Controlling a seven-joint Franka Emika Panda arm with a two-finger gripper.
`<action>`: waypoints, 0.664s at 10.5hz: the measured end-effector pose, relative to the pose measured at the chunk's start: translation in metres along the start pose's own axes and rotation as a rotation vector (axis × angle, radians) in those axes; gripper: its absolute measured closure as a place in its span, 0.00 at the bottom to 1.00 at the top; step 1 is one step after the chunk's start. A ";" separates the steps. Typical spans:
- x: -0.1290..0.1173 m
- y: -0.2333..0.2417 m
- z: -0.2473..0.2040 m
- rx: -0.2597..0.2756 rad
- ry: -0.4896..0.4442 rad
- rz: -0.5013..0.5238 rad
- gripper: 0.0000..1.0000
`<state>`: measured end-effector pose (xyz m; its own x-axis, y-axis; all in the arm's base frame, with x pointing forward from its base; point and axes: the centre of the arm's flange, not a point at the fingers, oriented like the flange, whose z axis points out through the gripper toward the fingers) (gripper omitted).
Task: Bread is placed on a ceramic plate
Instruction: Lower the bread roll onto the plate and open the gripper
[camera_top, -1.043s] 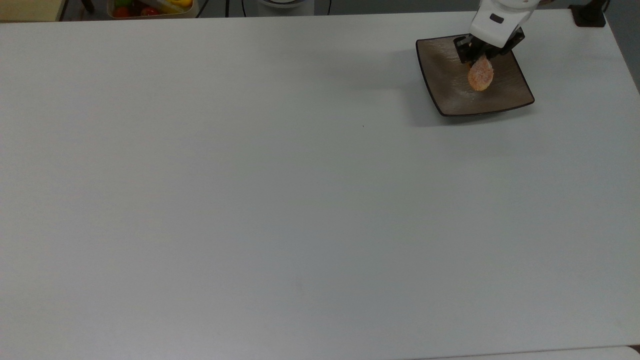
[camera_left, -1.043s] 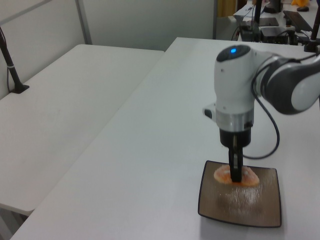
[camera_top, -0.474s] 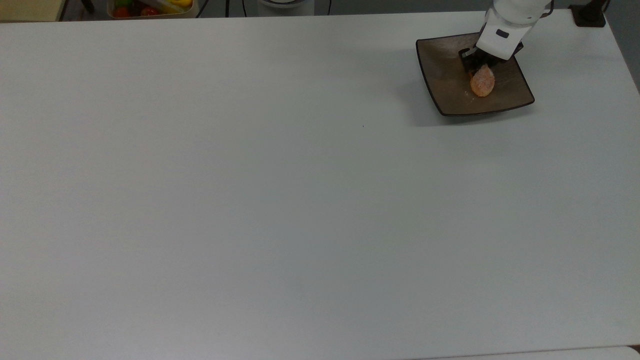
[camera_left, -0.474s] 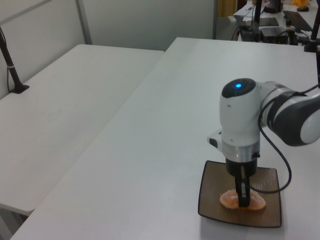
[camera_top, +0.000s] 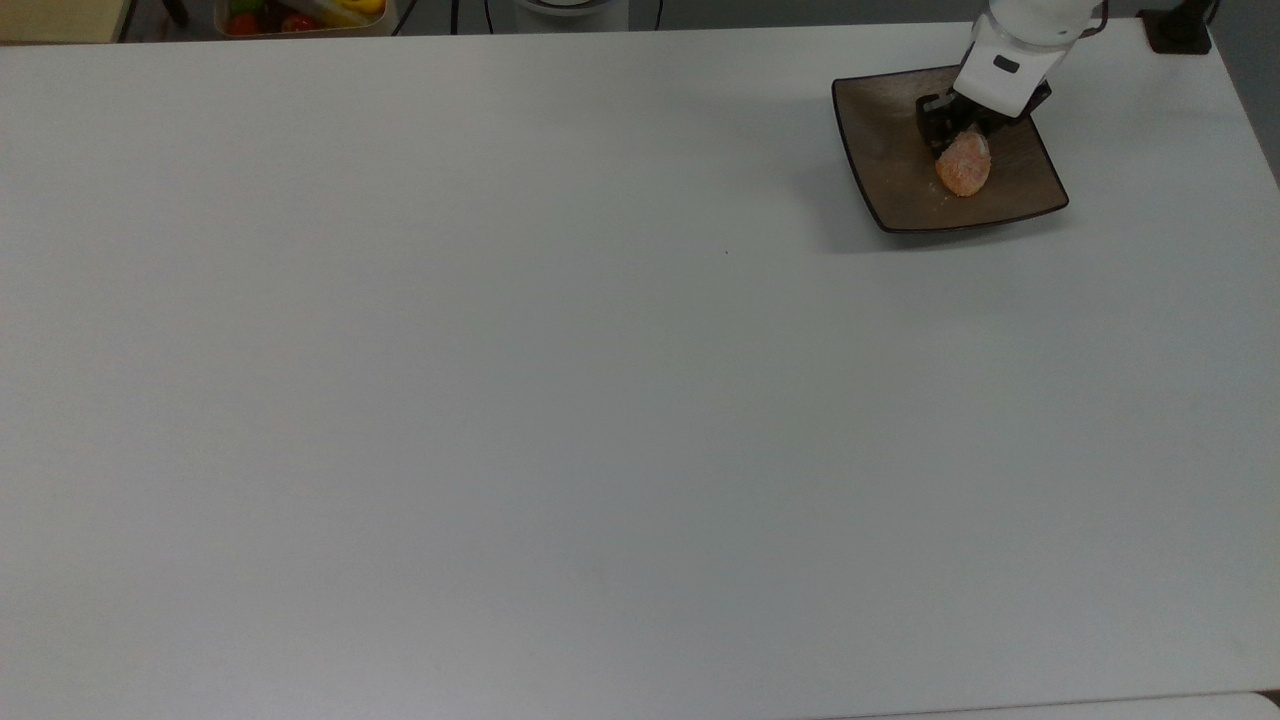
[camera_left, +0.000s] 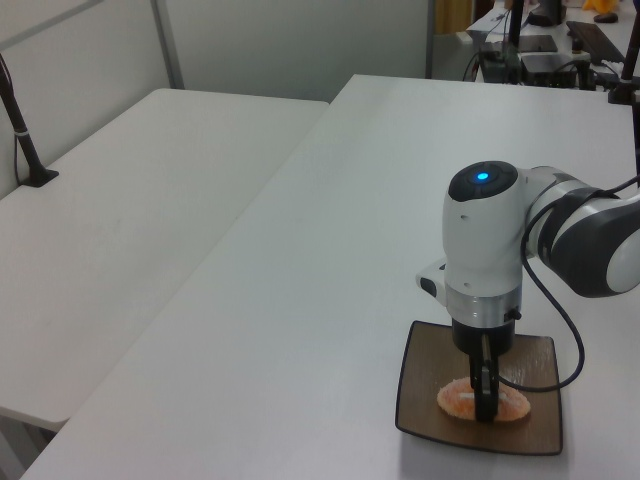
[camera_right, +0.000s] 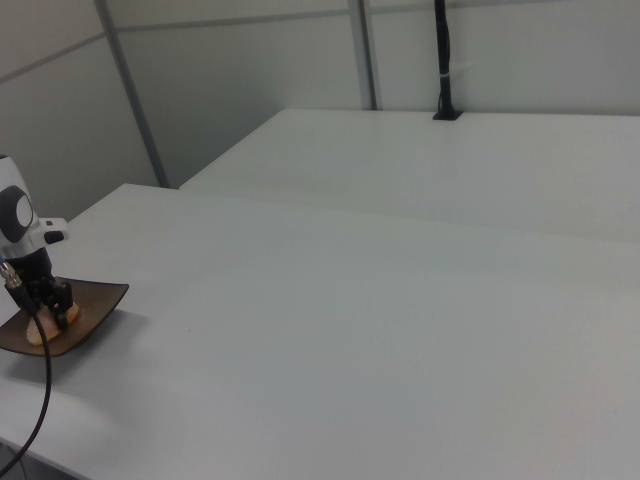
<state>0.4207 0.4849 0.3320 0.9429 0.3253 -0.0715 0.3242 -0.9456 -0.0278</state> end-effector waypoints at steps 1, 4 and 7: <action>0.000 0.001 0.003 -0.004 -0.002 0.002 0.33; 0.002 0.004 0.005 -0.004 -0.003 0.007 0.00; 0.004 0.004 -0.011 0.006 0.022 0.010 0.00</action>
<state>0.4267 0.4820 0.3429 0.9474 0.3161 -0.0498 0.3148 -0.9486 -0.0336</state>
